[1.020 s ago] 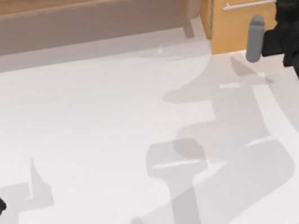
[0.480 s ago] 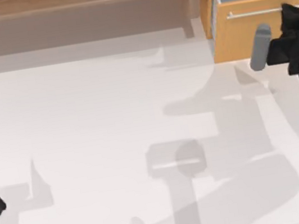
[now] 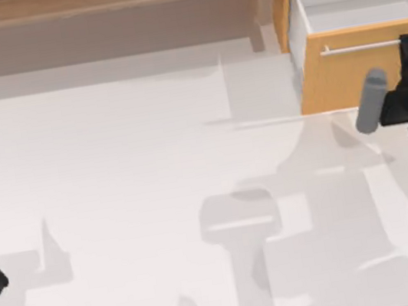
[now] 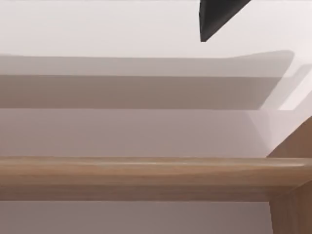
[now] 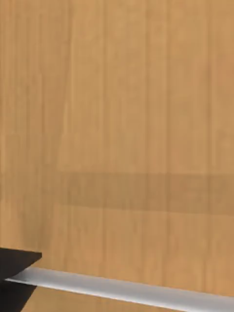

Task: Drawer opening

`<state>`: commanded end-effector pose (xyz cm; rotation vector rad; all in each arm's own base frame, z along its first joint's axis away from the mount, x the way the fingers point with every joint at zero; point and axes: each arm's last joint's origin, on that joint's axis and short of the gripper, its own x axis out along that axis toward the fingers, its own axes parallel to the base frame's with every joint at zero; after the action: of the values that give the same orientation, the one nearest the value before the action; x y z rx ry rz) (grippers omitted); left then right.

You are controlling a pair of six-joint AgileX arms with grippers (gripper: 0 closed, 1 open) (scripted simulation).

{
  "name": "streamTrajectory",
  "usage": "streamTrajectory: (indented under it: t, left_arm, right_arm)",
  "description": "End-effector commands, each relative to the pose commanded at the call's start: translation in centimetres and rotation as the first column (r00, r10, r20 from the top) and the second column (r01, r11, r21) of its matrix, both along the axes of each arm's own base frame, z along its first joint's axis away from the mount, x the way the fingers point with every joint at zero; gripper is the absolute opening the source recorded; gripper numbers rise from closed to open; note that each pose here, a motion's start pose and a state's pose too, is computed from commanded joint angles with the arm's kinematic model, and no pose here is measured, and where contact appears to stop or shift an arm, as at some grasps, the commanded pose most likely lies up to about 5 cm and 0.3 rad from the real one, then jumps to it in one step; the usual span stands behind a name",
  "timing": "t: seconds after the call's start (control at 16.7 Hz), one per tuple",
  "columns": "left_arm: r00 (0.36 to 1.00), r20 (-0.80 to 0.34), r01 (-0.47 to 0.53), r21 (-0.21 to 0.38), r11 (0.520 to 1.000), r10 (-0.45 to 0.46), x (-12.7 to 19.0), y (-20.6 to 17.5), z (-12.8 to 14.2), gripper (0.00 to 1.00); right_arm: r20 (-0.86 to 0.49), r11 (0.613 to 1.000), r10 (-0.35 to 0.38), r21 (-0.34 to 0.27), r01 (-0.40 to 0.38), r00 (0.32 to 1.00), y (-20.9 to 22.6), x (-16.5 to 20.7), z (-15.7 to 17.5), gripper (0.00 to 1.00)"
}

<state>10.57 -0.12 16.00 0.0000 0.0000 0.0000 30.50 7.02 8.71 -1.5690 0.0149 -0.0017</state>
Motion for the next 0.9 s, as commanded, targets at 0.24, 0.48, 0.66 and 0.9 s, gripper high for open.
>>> streamTrajectory:
  t: [0.24,0.48,0.66,0.9]
  left_arm:
    - [1.0,0.0,0.0,0.0,1.0,0.0,0.0,0.0,0.0,1.0]
    - [1.0,0.0,0.0,0.0,1.0,0.0,0.0,0.0,0.0,1.0]
    - [1.0,0.0,0.0,0.0,1.0,0.0,0.0,0.0,0.0,1.0]
    - [1.0,0.0,0.0,0.0,1.0,0.0,0.0,0.0,0.0,1.0]
  right_arm:
    - [0.002,1.0,-0.005,-0.001,0.005,1.0,-0.1,0.0,0.0,0.0]
    - [-0.005,1.0,-0.003,-0.003,0.003,1.0,0.0,-2.8,-0.2,0.0]
    - [-0.012,1.0,0.001,-0.004,-0.001,1.0,-0.1,-5.6,-0.3,0.0]
    - [0.0,1.0,-0.003,-0.001,0.003,1.0,0.0,-6.2,0.0,0.0]
